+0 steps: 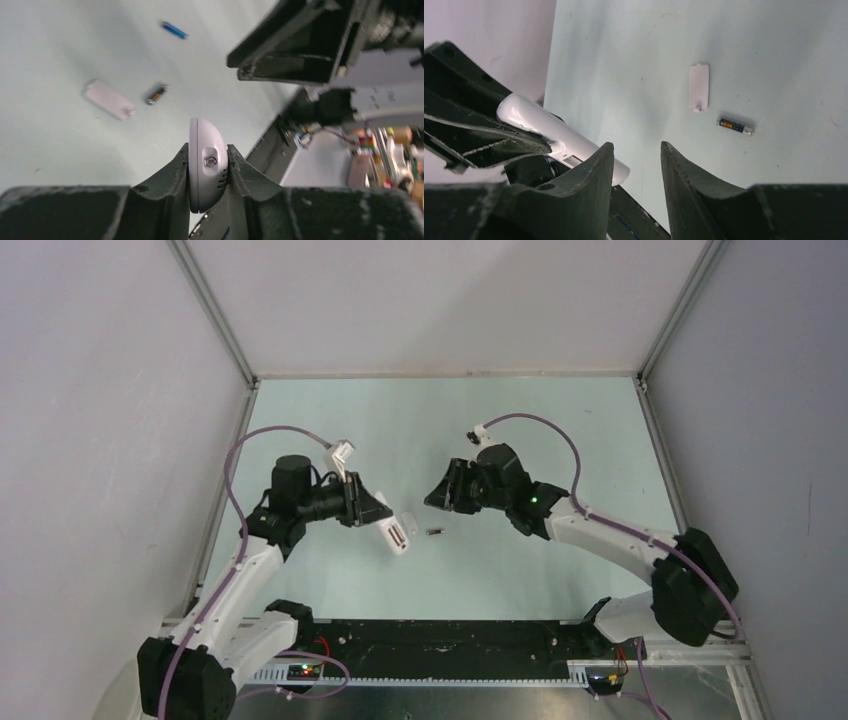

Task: Load the batteries into the remote control
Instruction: Pick up the battery from the center of the board.

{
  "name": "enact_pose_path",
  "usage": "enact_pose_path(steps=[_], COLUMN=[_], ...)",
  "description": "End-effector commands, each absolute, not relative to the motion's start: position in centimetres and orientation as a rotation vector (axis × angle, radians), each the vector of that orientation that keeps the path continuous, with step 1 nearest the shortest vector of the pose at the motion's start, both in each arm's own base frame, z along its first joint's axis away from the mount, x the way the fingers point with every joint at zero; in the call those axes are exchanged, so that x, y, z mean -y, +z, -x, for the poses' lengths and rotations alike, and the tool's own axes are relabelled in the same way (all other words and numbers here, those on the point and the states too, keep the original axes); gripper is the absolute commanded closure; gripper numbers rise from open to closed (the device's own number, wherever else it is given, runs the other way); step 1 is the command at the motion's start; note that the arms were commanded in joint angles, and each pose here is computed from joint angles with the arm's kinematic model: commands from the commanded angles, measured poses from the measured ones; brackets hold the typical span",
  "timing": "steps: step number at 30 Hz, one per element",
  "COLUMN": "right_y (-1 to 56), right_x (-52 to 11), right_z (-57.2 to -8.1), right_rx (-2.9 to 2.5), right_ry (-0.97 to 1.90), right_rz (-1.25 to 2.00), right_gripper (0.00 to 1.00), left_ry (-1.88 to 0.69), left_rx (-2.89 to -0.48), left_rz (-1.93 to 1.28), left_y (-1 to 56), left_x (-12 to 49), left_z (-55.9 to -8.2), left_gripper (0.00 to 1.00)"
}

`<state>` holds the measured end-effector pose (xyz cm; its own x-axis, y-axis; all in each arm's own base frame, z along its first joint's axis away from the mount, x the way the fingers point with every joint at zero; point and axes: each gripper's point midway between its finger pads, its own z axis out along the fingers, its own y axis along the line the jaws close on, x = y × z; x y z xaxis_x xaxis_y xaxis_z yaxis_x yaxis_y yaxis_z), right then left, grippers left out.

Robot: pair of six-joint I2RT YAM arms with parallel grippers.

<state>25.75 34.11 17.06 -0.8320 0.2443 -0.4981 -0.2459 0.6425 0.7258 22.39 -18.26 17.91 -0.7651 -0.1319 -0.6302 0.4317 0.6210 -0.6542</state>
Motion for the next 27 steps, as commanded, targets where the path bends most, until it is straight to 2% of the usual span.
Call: enact_pose_path(steps=[1,10,17,20,23,27], right_y=[19.5,19.9,19.0,18.1,16.7,15.4], right_x=[-32.5,-30.4,-29.3,-28.6,-27.4,-26.1], right_z=[-23.2,-22.9,-24.0,-25.1,-26.3,-27.8], right_rx=[-2.253,-2.198,-2.229,-2.251,-2.279,-2.290], right_ry=[1.067,0.903,0.818,0.745,0.649,0.557], right_rz=[0.276,0.398,0.310,0.230,0.153,0.118], right_gripper=[0.55,0.52,0.51,0.50,0.49,0.49], left_ry=[-1.333,-1.281,-1.243,-1.250,-1.128,-1.148], left_rx=[-1.947,-1.749,-1.713,-1.787,-1.930,-2.035], left_rz=[-0.646,-0.901,-0.938,-0.863,-0.621,-0.460], left_y=[22.3,23.1,23.0,22.7,22.0,20.7], left_x=[20.8,21.6,21.8,21.9,21.1,21.2], left_z=[-18.1,-15.5,-15.8,-16.7,-20.2,-21.4], left_gripper=[1.00,1.00,1.00,0.99,1.00,1.00])
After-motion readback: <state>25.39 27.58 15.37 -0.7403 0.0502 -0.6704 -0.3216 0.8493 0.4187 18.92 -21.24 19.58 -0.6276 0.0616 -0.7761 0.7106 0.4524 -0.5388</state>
